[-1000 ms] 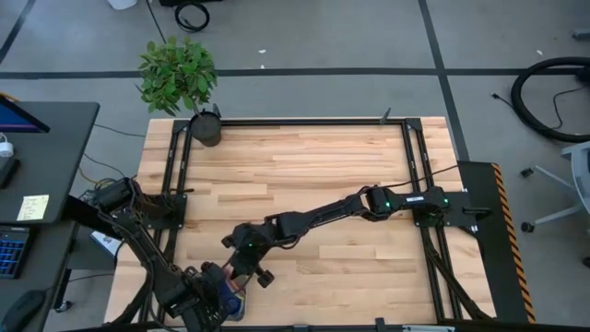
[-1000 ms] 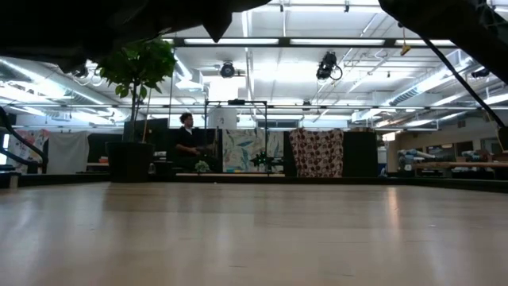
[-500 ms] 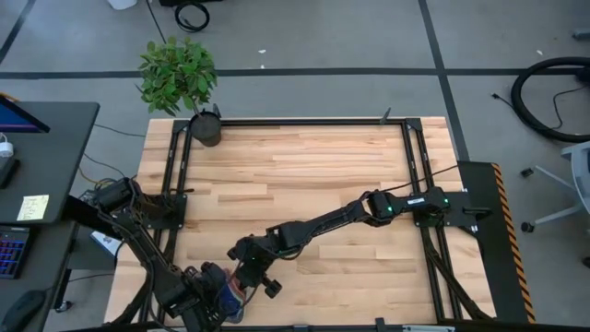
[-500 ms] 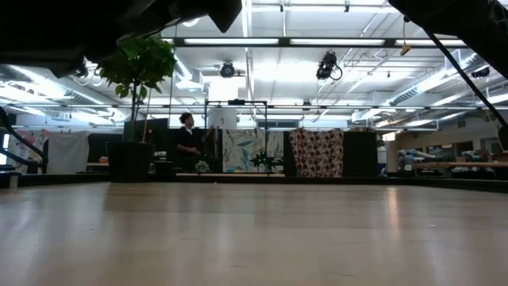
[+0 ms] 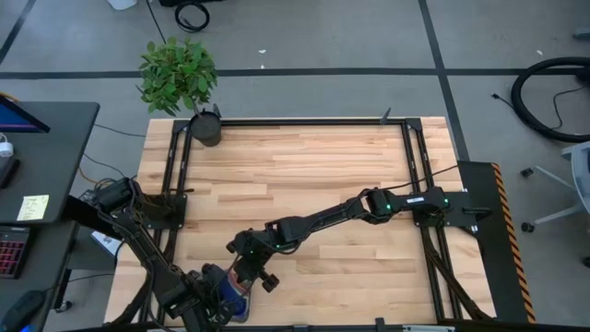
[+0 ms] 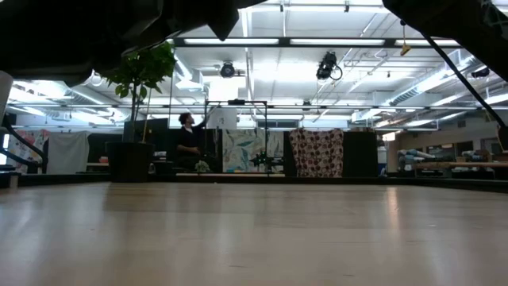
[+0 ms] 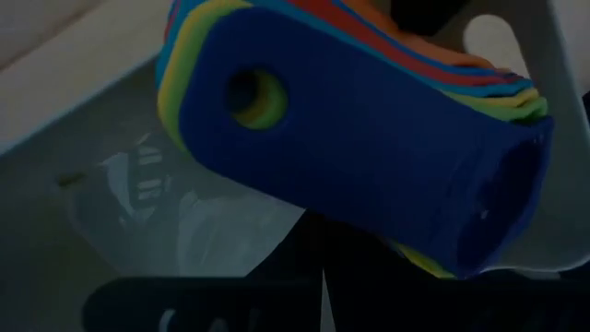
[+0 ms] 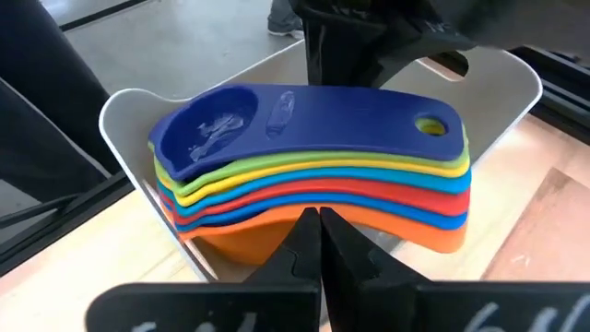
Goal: Nest measuring cups in basket
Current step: Put the stacked measuring cups into the gray bin
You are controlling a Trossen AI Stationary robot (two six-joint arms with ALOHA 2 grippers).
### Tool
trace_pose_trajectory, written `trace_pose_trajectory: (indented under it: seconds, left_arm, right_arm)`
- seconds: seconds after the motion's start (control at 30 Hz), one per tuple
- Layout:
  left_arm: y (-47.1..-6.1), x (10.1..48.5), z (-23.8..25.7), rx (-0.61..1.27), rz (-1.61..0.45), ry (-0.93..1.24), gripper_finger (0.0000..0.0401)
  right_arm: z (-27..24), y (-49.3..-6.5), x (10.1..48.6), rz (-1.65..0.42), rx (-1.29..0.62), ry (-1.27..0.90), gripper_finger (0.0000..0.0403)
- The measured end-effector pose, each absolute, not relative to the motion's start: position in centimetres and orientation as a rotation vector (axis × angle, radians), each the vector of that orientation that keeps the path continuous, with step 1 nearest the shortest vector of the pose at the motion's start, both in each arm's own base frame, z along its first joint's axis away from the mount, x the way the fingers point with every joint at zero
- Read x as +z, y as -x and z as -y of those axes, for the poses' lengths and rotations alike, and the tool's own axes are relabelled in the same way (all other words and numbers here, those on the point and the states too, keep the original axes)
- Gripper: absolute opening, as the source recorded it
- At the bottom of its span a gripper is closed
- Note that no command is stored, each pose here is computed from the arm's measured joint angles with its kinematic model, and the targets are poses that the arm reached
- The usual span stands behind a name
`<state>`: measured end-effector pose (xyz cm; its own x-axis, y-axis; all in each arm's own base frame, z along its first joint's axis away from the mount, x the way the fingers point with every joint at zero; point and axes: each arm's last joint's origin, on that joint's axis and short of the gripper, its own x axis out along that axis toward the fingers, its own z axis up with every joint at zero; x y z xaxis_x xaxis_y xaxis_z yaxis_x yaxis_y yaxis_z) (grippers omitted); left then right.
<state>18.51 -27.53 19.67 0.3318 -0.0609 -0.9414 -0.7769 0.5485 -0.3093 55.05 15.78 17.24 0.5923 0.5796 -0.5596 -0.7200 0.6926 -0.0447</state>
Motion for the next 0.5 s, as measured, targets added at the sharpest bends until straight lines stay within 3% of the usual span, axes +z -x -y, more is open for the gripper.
trace_pose_trajectory:
  seconds: [0.5]
  left_arm:
    - [-19.5, 19.6, 26.9, 0.653, -1.108, 1.008, 0.0006]
  right_arm:
    - [-15.7, -55.5, 17.9, -0.434, 0.826, 0.271, 0.0000]
